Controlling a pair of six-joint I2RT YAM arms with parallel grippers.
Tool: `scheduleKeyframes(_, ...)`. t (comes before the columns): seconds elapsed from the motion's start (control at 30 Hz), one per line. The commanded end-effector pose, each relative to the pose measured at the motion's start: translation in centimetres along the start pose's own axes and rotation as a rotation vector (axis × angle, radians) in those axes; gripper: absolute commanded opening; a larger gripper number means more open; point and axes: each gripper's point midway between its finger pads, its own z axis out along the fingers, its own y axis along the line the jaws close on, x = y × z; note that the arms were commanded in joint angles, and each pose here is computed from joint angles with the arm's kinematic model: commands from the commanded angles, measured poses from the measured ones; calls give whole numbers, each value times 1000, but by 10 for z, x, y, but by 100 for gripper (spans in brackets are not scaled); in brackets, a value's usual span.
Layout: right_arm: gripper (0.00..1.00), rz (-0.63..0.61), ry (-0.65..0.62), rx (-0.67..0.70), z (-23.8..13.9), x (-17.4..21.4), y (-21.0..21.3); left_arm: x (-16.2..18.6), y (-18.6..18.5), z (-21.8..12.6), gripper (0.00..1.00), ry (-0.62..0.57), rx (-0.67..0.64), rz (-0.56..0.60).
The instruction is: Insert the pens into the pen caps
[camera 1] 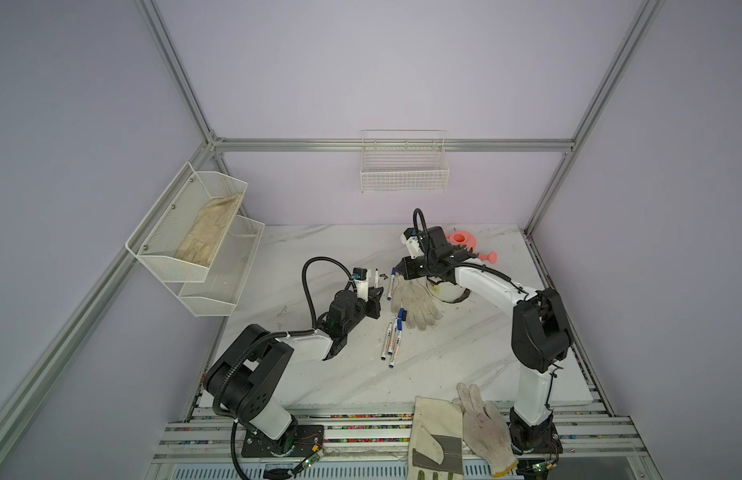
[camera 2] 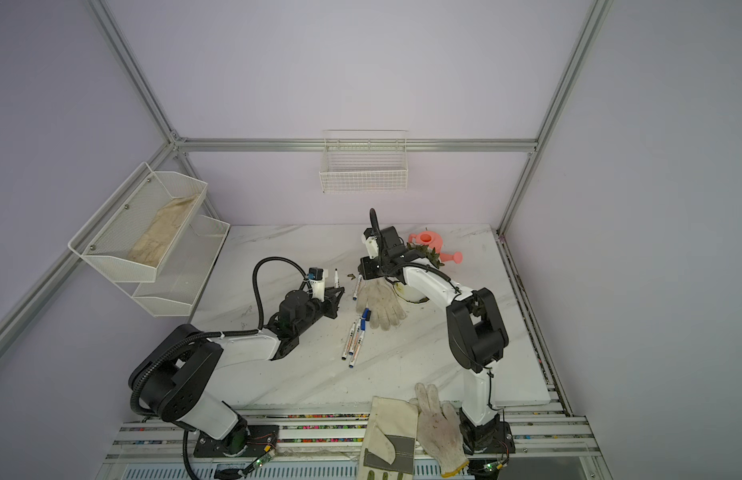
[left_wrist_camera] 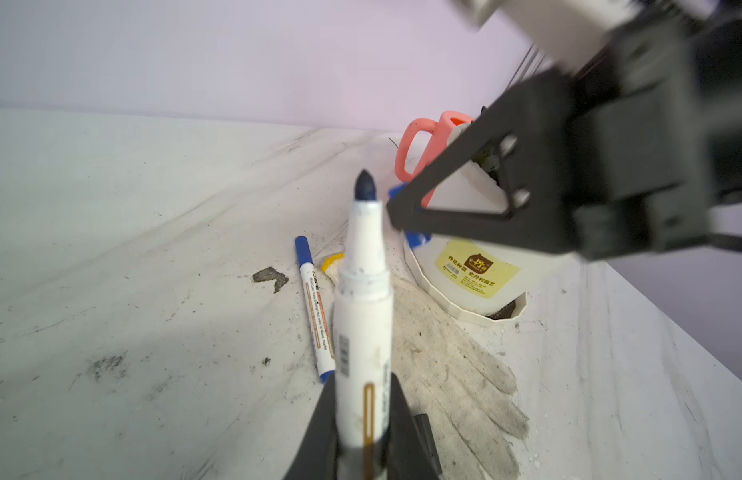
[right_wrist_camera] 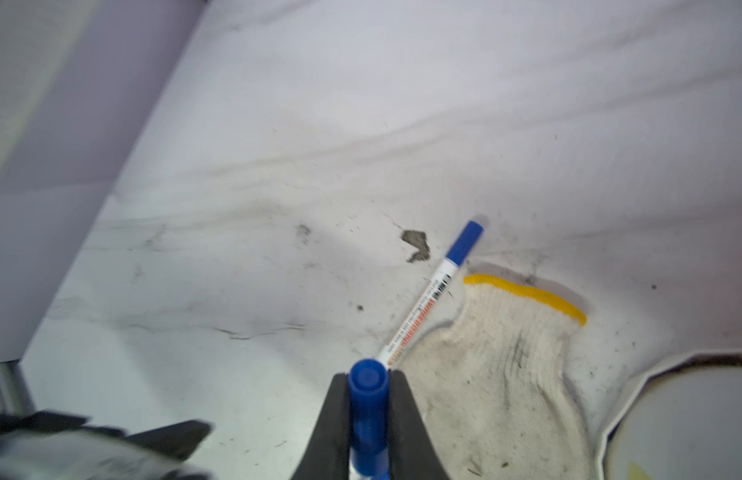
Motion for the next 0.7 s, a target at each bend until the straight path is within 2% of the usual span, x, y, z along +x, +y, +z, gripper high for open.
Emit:
scheduleKeyframes(0.0,0,-76,-183,-216,-28,-37,44,-29,-16,9,0,-52,62,6)
scheduleKeyframes(0.17,0,-108,-229,-267,-45,-43,58,-28,-22,12,0,-37,69,9)
scheduleKeyframes(0.67,0,-136,-128,-332,-29,-25,64,-34,-47,12,0,-58,121,23)
